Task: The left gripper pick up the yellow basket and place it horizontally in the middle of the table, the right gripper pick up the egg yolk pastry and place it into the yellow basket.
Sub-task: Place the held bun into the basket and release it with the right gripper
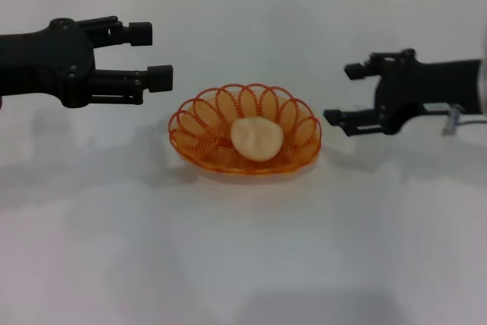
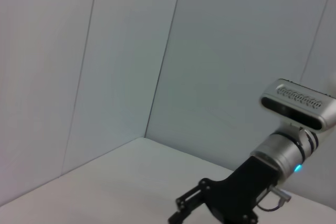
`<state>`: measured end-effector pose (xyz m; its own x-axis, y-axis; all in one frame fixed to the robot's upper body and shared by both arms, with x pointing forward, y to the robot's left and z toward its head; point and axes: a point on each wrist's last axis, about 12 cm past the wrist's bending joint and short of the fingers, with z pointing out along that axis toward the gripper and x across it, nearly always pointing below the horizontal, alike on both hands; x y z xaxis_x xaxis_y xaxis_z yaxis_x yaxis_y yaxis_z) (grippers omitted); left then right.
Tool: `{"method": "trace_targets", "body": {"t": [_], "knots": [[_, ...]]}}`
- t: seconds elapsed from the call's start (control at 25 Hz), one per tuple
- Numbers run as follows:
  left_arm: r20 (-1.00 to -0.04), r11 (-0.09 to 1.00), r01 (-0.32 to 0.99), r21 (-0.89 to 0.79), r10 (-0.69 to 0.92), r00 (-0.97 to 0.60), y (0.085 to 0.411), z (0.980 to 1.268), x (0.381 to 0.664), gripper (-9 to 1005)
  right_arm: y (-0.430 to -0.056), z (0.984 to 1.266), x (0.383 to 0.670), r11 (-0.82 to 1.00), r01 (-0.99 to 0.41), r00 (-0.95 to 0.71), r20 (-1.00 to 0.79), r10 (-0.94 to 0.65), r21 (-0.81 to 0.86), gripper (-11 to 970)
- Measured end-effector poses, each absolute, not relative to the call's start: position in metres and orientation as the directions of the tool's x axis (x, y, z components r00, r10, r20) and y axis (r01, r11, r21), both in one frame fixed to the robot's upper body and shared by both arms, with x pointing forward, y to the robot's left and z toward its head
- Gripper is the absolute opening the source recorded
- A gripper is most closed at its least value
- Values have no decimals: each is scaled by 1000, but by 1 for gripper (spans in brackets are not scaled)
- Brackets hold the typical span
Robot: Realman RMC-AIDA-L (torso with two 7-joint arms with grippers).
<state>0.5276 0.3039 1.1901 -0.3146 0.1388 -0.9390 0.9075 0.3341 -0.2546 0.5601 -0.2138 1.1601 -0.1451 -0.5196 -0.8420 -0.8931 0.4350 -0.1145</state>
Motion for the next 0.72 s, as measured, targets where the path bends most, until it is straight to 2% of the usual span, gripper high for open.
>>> {"method": "trace_targets", "body": {"t": [0.08, 0.72], "knots": [[-939, 335, 907, -253, 138, -313, 305, 1189, 527, 886, -222, 1157, 556, 440, -893, -157, -848, -505, -97, 783], [-942, 352, 903, -248, 129, -309, 316, 1168, 510, 885, -254, 1133, 543, 451, -892, -233, -857, -459, 1, 778]]}}
